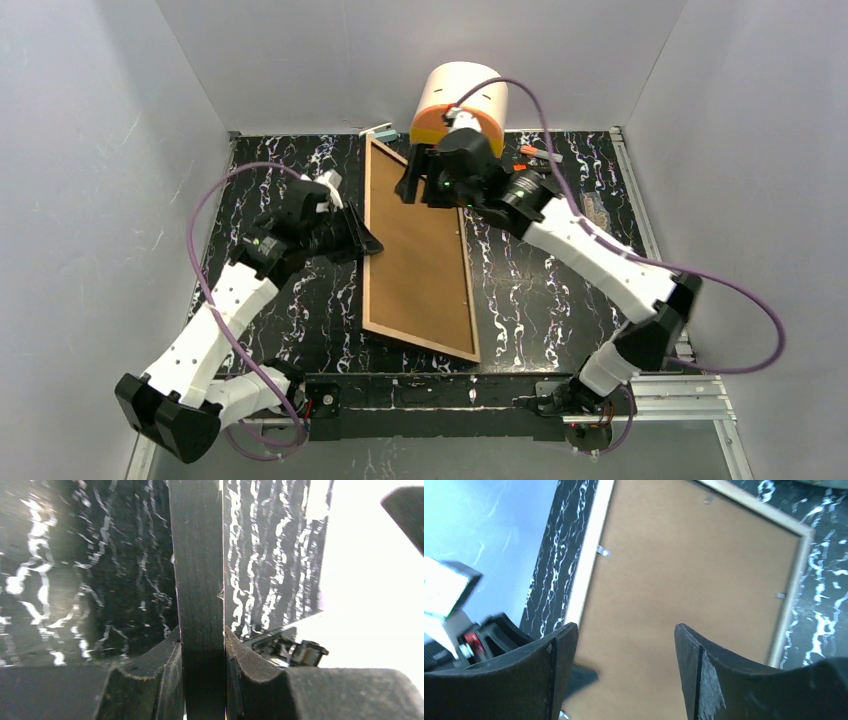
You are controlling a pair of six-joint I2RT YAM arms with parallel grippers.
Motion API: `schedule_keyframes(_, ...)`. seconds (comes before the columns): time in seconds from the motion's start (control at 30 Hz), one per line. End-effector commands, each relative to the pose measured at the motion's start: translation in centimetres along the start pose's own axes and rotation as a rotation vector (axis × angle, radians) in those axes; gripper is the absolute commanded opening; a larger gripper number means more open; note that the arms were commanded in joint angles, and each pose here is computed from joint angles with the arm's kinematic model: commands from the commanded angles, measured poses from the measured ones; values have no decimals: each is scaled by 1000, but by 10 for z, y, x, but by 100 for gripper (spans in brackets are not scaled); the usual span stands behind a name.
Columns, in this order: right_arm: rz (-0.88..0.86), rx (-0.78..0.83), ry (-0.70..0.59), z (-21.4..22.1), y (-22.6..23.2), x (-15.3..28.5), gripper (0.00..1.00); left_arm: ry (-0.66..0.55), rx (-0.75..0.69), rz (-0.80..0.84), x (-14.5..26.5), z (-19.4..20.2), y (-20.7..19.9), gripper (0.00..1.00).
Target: Put the photo into the frame
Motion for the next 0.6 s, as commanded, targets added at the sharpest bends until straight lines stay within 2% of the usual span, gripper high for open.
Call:
schedule_keyframes(0.0,16,2,-154,-14,-14,36,79,-119,-275,-295,35,-29,10,0)
schedule_keyframes(0.17,31,-21,-179,-6,-30,59,79,-185,-380,-383,53,-57,-11,0)
schedule_keyframes(0.57,22,-41,-30,22,-39,54,81,-362,-567,-438,67,-111,-55,0)
Point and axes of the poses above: each gripper's point midway between its finger pads, its own x axis back along the fingers, its own y axis along the line the jaws close on, z = x × y, the point moved 8 cm from there along x, back along the fingers, and after that the axes turned 11 degrees about x, right-handed, at the moved point
